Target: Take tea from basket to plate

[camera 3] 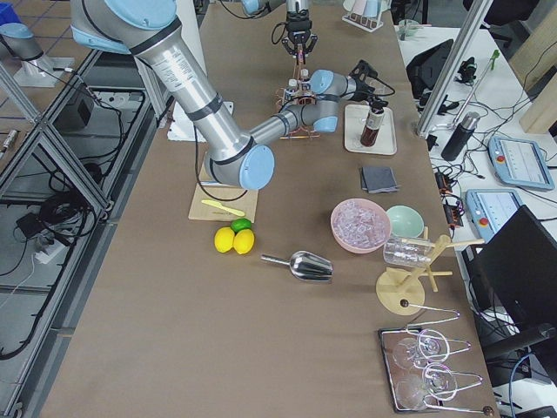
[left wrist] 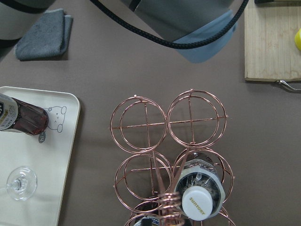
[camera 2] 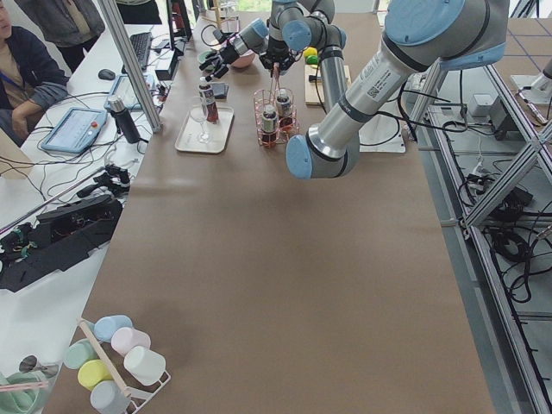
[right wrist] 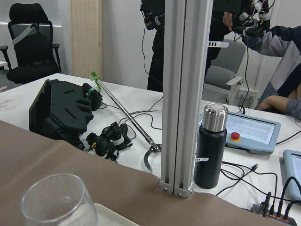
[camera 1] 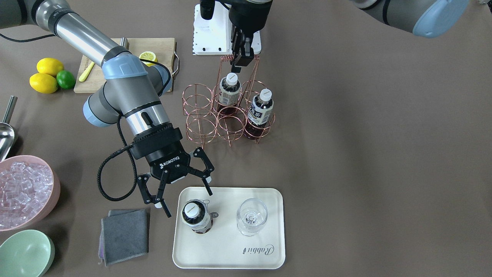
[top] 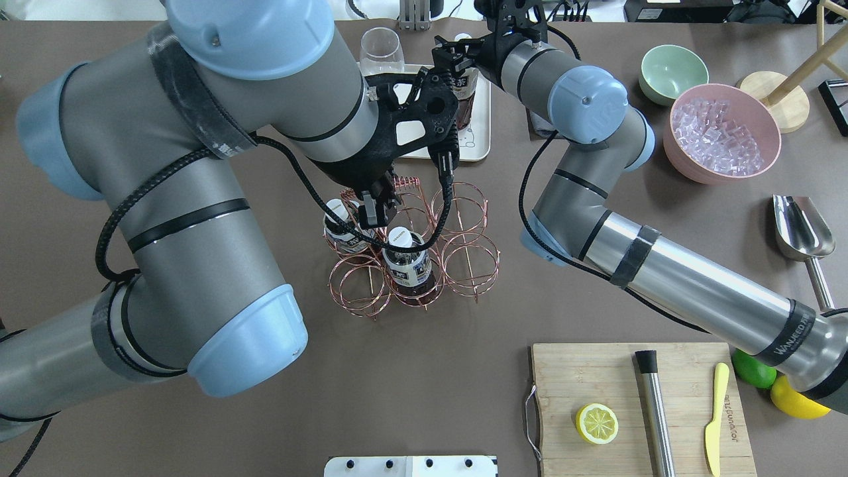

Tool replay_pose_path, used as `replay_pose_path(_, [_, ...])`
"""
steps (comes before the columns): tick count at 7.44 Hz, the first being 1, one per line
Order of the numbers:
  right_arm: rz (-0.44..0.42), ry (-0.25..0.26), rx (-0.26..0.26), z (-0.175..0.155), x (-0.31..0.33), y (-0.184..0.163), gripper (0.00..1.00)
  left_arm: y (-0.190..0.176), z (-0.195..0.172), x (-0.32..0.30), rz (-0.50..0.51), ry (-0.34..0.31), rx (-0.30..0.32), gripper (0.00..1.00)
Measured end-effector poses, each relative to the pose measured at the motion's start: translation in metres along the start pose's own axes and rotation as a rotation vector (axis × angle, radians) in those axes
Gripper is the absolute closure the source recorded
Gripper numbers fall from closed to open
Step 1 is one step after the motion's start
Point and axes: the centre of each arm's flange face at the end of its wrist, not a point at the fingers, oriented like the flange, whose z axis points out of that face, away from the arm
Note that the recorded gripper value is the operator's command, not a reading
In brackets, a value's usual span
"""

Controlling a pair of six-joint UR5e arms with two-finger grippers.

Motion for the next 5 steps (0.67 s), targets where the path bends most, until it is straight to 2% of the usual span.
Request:
replay_pose_path(1, [-0.001,0.003,-0.044,-0.022,0.006,-0.016,0.0,0.001,-0.003,-0.001,-0.001,-0.004,0.002,1.0])
replay_pose_path(3, [0.039,0.036,-0.164,-0.1,0.016,-0.045,0.0,0.012,-0.025,-0.017,-0.018,-0.039,0.011,1.0])
replay_pose_path(5, [0.09,0.078,-0.297,-0.176,0.046,-0.046,0.0,0.046,-0.06,-0.047,-0.047,-0.082,-0.004,1.0])
